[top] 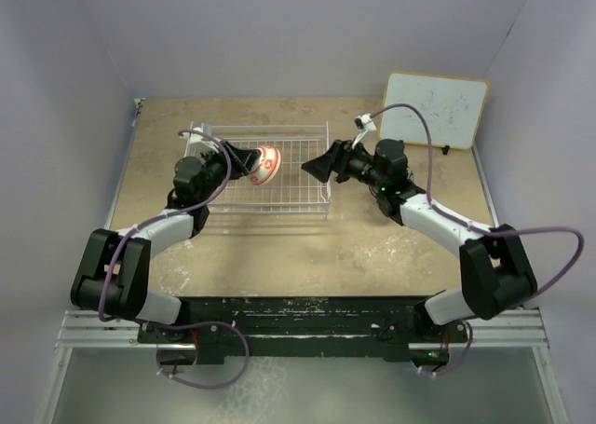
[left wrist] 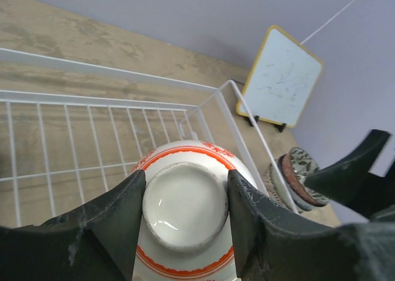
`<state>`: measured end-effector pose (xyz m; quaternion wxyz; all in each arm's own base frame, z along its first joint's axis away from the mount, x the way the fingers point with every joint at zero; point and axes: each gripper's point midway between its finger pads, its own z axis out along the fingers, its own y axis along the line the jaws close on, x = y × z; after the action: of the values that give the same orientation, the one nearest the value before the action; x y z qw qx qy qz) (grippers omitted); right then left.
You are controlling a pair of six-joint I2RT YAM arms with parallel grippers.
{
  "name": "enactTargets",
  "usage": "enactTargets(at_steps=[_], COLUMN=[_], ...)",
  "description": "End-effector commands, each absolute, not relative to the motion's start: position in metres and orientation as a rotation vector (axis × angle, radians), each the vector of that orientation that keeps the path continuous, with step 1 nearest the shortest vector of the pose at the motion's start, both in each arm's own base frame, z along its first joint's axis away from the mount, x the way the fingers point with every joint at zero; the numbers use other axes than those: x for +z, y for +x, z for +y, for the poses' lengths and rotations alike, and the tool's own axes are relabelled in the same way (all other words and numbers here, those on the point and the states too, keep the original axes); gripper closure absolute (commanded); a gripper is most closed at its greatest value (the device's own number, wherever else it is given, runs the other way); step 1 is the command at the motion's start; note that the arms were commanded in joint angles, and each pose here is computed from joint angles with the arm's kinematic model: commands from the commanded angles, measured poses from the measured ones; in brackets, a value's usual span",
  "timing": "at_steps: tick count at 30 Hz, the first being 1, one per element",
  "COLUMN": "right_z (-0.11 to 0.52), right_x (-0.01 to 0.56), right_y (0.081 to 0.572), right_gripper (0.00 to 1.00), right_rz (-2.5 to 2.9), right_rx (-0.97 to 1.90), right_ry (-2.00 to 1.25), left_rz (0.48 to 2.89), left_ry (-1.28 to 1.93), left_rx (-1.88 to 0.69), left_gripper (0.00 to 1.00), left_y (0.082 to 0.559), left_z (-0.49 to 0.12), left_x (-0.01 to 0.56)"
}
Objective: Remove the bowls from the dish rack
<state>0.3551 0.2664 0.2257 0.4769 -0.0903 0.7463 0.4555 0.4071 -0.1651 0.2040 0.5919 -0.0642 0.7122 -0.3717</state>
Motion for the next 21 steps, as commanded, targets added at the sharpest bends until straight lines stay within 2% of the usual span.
enactTargets(at_steps=[1, 17, 21], right_z=[0.306, 0.348, 0.352], right_x=[0.275, 0.282, 0.285], right_y=[0.349, 0.329, 0.325], right_gripper=[0.19, 0.24, 0.29], right_rz=[1.639, 1.517, 1.484], right_rx=[1.289, 1.404, 1.435], right_ry=[-0.287, -0.436, -0.437], left_rz=[1.381, 1.189, 1.154], left_ry=[-0.063, 0.050, 0.047], left_rx=[-1.077, -1.242, -1.266], left_gripper=[1.00, 1.00, 1.00], left_y=[0.392, 0.356, 0.352], left_z=[-0.182, -0.193, -0.192], left_x=[0.270, 0.283, 0.284])
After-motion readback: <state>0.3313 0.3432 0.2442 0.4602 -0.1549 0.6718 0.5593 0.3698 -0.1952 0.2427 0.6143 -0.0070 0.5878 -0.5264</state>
